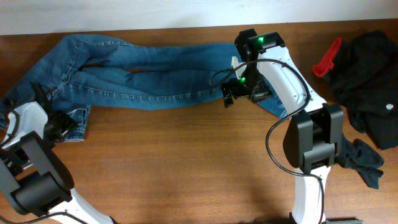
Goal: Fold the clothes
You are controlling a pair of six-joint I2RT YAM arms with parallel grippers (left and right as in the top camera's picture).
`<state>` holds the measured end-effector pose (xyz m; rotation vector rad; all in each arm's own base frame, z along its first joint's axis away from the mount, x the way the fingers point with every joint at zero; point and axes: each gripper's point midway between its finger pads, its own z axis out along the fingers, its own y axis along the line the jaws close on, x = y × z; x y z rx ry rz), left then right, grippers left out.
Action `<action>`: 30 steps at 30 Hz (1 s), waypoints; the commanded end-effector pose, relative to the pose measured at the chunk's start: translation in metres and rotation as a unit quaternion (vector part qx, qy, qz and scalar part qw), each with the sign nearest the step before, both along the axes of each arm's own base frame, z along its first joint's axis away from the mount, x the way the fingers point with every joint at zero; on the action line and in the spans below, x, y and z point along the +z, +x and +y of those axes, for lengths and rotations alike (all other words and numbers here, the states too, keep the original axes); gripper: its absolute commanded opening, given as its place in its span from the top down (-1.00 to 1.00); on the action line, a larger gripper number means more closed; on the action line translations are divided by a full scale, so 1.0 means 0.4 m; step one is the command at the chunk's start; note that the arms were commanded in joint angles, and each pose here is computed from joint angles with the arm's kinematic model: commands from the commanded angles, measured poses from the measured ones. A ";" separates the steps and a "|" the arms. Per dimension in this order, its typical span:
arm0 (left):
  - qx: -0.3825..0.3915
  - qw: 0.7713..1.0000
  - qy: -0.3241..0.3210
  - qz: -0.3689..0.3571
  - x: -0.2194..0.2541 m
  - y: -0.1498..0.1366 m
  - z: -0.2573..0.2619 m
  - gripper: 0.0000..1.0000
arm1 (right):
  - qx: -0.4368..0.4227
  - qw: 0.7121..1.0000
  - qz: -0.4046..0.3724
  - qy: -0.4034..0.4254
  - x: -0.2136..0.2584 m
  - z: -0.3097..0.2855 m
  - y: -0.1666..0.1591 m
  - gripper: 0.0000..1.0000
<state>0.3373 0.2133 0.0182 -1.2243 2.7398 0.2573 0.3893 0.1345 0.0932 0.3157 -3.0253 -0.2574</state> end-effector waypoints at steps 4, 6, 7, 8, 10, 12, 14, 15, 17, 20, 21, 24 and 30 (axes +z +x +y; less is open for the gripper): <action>0.001 0.999 0.014 -0.035 0.000 0.035 0.020 -0.19 | 0.004 1.000 0.002 -0.005 -0.007 -0.007 -0.001 -0.99; -0.026 0.998 0.013 -0.052 0.004 0.061 0.019 0.74 | 0.004 1.000 0.002 -0.005 -0.007 -0.007 -0.001 -0.99; -0.033 0.998 0.014 -0.057 0.007 0.067 0.020 0.95 | 0.004 1.000 0.003 -0.005 -0.007 -0.007 -0.001 -0.99; -0.040 0.997 0.017 -0.061 0.012 0.073 0.022 0.99 | 0.004 1.000 0.002 -0.005 -0.007 -0.007 -0.001 -0.99; -0.058 0.995 0.012 -0.081 0.040 0.091 0.015 0.99 | 0.004 1.000 0.002 -0.005 -0.007 -0.007 -0.001 -0.99; -0.078 0.990 0.009 -0.114 0.095 0.117 0.004 0.99 | 0.004 1.000 0.002 -0.005 -0.007 -0.007 -0.001 -0.99; -0.122 0.973 0.018 -0.193 0.253 0.163 -0.023 1.00 | 0.004 1.000 0.002 -0.005 -0.007 -0.007 -0.001 -0.99; -0.131 0.968 0.026 -0.211 0.295 0.170 -0.027 0.99 | 0.004 1.000 0.002 -0.005 -0.007 -0.007 -0.001 -0.99; -0.172 0.944 0.067 -0.275 0.466 0.187 -0.055 1.00 | 0.004 1.000 0.002 -0.005 -0.007 -0.007 -0.001 -0.99; -0.210 0.908 0.128 -0.339 0.668 0.176 -0.093 0.99 | 0.004 1.000 0.002 -0.005 -0.007 -0.007 -0.001 -0.99; -0.216 0.899 0.142 -0.353 0.713 0.170 -0.099 1.00 | 0.004 1.000 0.002 -0.005 -0.007 -0.007 -0.001 -0.99; -0.220 0.862 0.207 -0.406 0.890 0.130 -0.110 0.99 | 0.003 1.000 0.002 -0.005 -0.007 -0.007 -0.001 -0.99; -0.209 0.856 0.245 -0.406 0.943 0.101 -0.095 0.99 | 0.004 1.000 0.003 -0.005 -0.007 -0.007 -0.001 -0.99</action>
